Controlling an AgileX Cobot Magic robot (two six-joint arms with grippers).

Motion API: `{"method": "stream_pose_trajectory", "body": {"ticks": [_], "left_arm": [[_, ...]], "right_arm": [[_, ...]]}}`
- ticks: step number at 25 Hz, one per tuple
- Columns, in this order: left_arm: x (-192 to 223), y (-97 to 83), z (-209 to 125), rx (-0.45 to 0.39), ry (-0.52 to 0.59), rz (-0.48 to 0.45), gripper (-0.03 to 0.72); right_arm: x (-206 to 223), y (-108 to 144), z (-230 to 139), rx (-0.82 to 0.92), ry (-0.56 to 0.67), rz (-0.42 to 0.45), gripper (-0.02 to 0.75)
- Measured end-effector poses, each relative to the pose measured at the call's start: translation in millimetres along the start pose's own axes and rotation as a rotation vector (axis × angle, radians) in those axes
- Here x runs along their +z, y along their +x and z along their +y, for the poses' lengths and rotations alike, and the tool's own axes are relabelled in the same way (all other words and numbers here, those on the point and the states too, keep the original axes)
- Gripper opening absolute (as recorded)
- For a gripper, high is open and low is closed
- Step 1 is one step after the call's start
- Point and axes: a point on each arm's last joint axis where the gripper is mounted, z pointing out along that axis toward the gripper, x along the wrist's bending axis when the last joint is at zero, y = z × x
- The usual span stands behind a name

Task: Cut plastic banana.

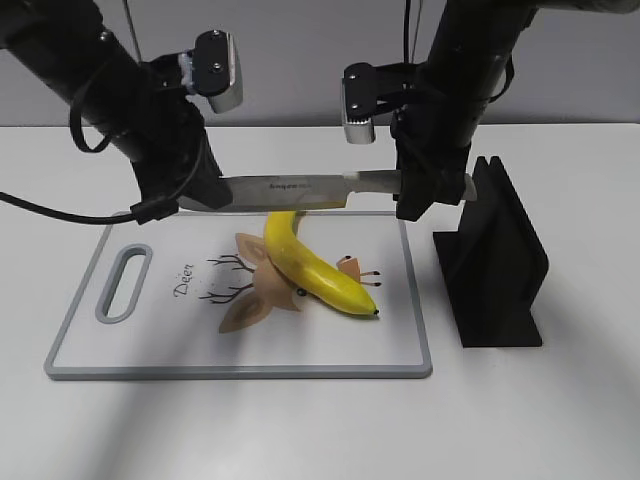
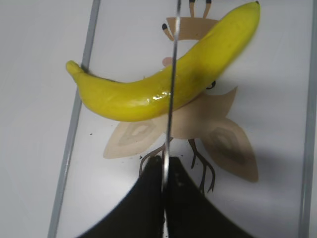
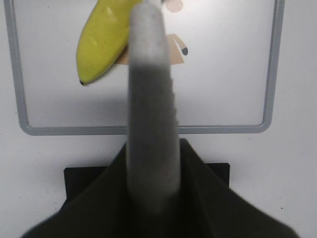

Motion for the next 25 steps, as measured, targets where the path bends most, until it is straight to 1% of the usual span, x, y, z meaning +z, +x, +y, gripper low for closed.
{"method": "stream_pose_trajectory", "body": {"ticks": [3, 5, 9, 14, 25], "left_arm": [[16, 2.4, -6, -0.027, 0.008, -0.023, -0.009], [32, 3.2, -13, -0.054, 0.016, -0.053, -0.009], [64, 4.6, -29, -0.102, 0.040, -0.093, -0.007], [73, 8.5, -33, -0.132, 0.029, -0.112, -0.002], [81, 8.4, -36, -0.150, 0.026, -0.123, -0.002]], "right_arm": [[7, -3, -1, -0.001, 0.012, -0.005, 0.185], [19, -5, -3, 0.002, 0.027, 0.011, 0.185], [56, -10, -9, 0.012, 0.064, 0.058, 0.185], [68, -14, -12, 0.009, 0.090, 0.069, 0.185], [71, -14, -13, 0.008, 0.096, 0.071, 0.188]]}}
